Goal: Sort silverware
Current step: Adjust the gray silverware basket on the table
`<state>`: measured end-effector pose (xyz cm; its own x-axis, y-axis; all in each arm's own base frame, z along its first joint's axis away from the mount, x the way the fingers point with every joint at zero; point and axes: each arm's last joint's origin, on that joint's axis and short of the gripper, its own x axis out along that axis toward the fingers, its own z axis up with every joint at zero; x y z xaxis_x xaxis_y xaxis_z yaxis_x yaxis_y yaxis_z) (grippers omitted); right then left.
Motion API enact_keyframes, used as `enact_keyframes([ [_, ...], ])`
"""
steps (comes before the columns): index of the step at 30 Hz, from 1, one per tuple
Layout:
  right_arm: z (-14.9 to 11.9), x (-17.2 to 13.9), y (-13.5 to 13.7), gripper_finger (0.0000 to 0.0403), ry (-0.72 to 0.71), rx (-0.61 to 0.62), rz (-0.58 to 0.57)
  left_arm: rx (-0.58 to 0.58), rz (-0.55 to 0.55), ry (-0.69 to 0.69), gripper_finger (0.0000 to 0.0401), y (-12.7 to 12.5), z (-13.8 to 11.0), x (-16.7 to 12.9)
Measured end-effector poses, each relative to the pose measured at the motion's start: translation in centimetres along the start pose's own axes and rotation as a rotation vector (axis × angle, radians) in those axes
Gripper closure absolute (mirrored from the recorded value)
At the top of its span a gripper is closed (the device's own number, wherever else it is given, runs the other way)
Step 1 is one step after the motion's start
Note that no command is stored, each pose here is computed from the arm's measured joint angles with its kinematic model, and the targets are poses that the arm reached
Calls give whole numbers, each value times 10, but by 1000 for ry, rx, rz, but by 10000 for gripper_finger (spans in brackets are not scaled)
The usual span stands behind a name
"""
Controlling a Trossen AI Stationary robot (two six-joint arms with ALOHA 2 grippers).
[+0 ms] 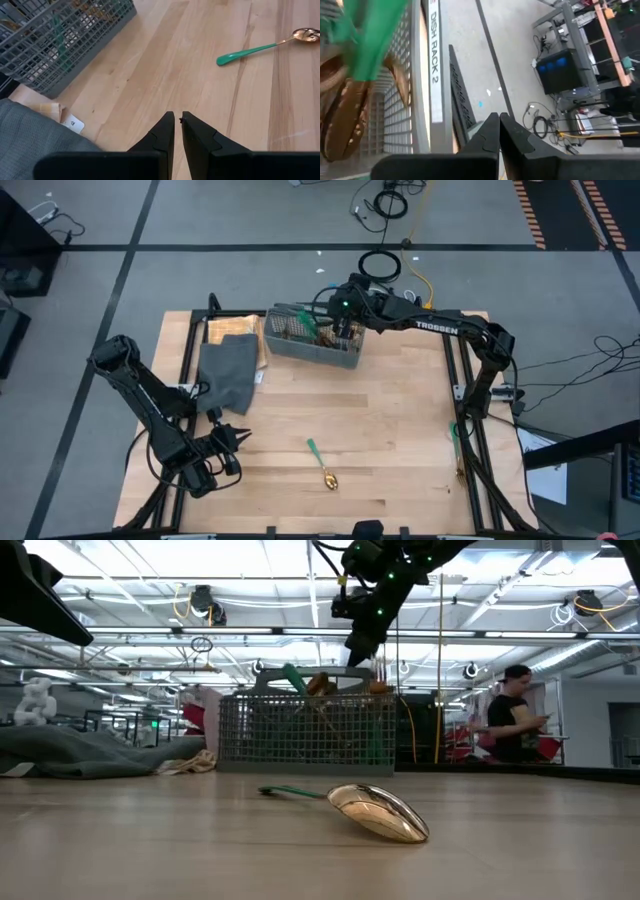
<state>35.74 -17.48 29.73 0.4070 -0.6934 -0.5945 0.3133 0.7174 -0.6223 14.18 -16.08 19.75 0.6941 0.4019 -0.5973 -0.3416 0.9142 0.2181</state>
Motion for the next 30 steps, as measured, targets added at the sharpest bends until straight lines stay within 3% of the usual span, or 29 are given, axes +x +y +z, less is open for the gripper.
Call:
enact_keyframes([
  [4,5,-4,3,402,-27,3,-20,1,0,0,357,0,0,0],
  [9,21,-19,2,402,-39,-5,-284,1,0,0,357,0,0,0],
  [12,37,-47,9,402,-151,-21,-305,2,1,1,357,0,0,0],
  [14,47,-73,22,402,-279,17,-205,6,2,1,357,0,0,0],
  [17,54,-109,47,402,-452,140,147,10,4,2,357,1,0,0],
  [19,53,-121,69,403,-453,132,340,8,5,-3,357,0,0,0],
  [25,35,-92,156,403,-260,-1,472,6,18,-33,357,1,1,0],
  [30,35,-58,188,403,-229,-26,472,-13,6,-38,357,-1,2,0],
])
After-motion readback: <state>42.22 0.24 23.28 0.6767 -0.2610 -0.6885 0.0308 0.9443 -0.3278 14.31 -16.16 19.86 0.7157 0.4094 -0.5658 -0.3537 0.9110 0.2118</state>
